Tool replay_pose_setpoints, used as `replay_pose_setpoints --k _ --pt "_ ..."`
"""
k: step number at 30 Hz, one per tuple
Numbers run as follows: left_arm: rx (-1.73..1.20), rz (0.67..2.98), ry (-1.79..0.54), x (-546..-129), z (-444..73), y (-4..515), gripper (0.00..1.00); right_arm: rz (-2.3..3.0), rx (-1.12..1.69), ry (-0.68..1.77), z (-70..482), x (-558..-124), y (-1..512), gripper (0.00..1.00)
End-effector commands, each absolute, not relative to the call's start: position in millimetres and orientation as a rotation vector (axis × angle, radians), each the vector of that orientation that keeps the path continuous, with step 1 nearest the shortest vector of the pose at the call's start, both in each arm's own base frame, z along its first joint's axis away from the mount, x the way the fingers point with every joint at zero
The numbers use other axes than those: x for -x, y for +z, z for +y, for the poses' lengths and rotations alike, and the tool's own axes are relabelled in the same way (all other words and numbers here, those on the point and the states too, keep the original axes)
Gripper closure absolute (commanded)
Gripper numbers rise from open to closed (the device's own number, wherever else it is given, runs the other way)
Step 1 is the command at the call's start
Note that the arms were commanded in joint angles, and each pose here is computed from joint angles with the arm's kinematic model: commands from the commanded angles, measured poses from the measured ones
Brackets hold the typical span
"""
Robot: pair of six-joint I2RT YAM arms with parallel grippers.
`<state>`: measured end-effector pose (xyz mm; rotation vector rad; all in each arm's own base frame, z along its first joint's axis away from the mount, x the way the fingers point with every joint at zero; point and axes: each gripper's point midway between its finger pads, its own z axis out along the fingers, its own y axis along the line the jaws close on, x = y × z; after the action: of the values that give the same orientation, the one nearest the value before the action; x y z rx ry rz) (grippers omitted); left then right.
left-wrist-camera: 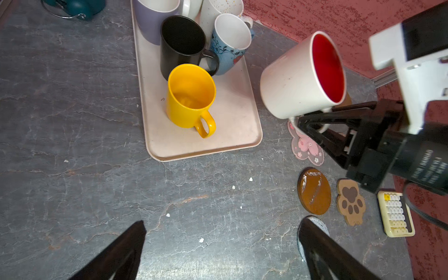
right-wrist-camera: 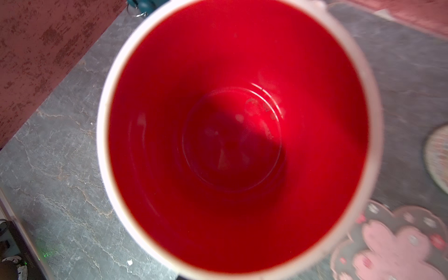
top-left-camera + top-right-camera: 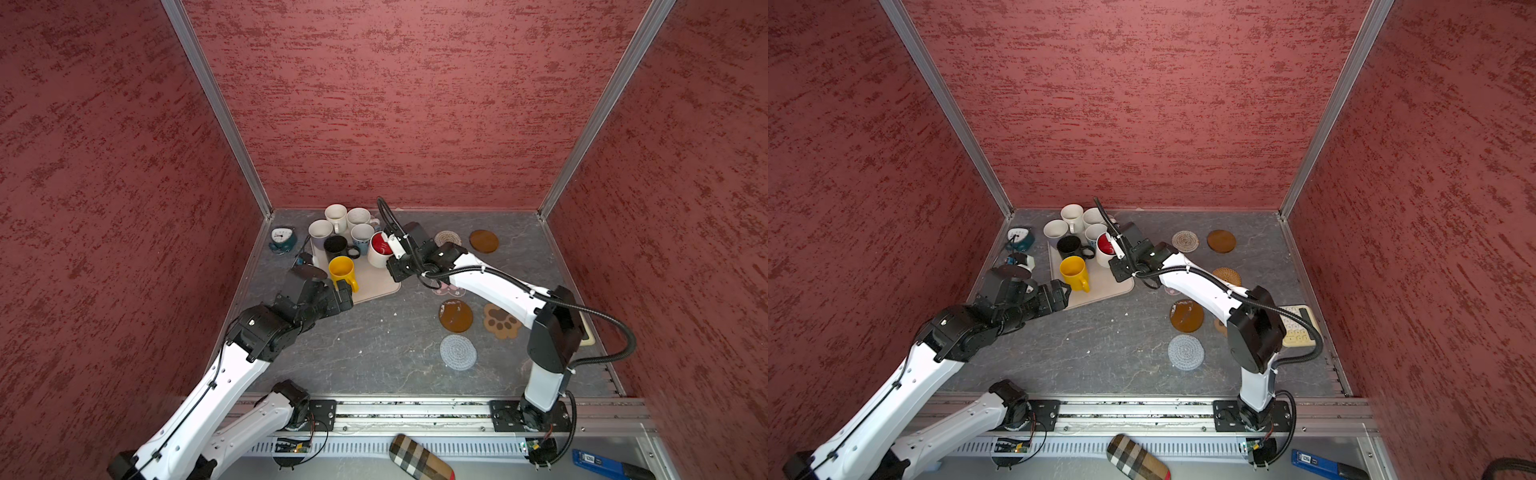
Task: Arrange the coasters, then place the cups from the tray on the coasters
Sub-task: 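Grasp the red-lined white mug with the right gripper and lift it, then carry the red-lined mug onto the wooden disc while the left gripper nears the yellow mug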
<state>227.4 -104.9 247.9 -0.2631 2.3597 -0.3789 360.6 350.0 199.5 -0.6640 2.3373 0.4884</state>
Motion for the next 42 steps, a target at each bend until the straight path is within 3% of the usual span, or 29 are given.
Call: replay_pose_setpoints --k 1,20,33,42 --pt "0.251 2.335 -0.344 -237.4 -114.2 254.2 0.01 2.317 0.536 0.411 313.5 -374.7 215.2 1.00" --pt "0.071 2.381 -0.369 -283.6 -177.9 232.6 0.00 2.360 -0.102 0.140 94.1 -462.7 178.3 1.00" --pt "0.039 2.395 -0.396 -301.6 -192.4 208.0 0.01 2.392 -0.252 0.005 26.6 -529.8 149.5 1.00" --pt "0.051 2.387 -0.429 -308.7 -188.5 195.2 0.01 2.420 -0.283 -0.012 12.0 -555.6 129.8 1.00"
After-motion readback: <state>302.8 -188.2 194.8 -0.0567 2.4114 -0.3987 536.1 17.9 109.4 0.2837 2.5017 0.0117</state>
